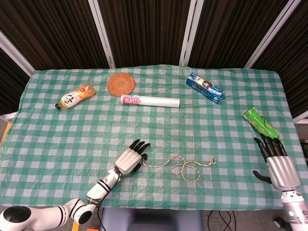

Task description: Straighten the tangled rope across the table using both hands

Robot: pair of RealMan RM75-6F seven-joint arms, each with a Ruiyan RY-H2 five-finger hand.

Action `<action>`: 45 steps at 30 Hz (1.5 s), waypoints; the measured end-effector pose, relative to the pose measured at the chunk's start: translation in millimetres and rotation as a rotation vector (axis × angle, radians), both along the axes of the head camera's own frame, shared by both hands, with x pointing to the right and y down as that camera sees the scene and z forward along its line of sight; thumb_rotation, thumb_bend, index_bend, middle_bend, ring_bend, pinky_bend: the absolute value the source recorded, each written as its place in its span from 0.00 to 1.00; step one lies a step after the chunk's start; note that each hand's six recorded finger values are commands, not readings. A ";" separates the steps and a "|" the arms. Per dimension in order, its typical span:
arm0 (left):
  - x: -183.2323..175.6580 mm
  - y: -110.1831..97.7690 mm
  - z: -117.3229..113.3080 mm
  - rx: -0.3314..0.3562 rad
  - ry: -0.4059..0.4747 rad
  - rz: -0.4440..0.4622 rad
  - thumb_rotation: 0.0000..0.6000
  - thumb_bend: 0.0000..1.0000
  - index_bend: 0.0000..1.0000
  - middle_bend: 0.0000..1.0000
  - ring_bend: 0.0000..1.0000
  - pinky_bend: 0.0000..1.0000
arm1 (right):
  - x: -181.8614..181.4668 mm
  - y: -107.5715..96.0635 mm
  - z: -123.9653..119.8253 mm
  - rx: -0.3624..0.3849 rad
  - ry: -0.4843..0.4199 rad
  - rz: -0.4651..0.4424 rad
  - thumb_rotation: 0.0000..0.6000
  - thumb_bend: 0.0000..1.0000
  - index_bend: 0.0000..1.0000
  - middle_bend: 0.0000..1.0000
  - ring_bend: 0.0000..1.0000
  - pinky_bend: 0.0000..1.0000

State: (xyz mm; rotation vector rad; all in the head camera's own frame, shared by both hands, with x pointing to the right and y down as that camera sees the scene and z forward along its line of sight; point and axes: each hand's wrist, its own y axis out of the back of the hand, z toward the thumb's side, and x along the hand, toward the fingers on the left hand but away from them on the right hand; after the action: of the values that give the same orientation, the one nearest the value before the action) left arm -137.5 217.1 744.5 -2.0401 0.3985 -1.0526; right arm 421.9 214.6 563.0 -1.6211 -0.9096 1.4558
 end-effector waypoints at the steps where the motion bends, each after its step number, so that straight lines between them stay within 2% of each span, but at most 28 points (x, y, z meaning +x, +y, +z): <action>1: 0.1 0.0 1.6 -0.001 -0.004 0.000 1.00 0.45 0.43 0.06 0.00 0.04 | 0.2 0.0 -0.2 0.000 0.000 0.001 1.00 0.24 0.00 0.00 0.00 0.00; 26: 2.8 2.4 1.1 0.000 0.014 0.000 1.00 0.44 0.53 0.09 0.00 0.05 | 1.5 -0.6 0.7 -0.003 0.008 0.006 1.00 0.24 0.00 0.00 0.00 0.00; 33: 1.4 1.8 2.1 0.001 0.004 0.001 1.00 0.44 0.54 0.09 0.00 0.05 | 1.5 -0.8 0.2 0.001 0.007 0.007 1.00 0.24 0.00 0.00 0.00 0.00; 45: -0.8 -1.8 -1.5 0.036 -0.006 0.011 1.00 0.46 0.61 0.10 0.00 0.05 | -0.1 -0.4 0.9 0.000 0.007 0.000 1.00 0.24 0.00 0.00 0.00 0.00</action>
State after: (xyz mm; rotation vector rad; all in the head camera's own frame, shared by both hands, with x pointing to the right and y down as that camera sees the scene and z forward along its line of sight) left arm -138.3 215.3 743.0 -2.0043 0.3997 -1.0372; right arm 421.8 214.2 564.0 -1.6153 -0.9059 1.4604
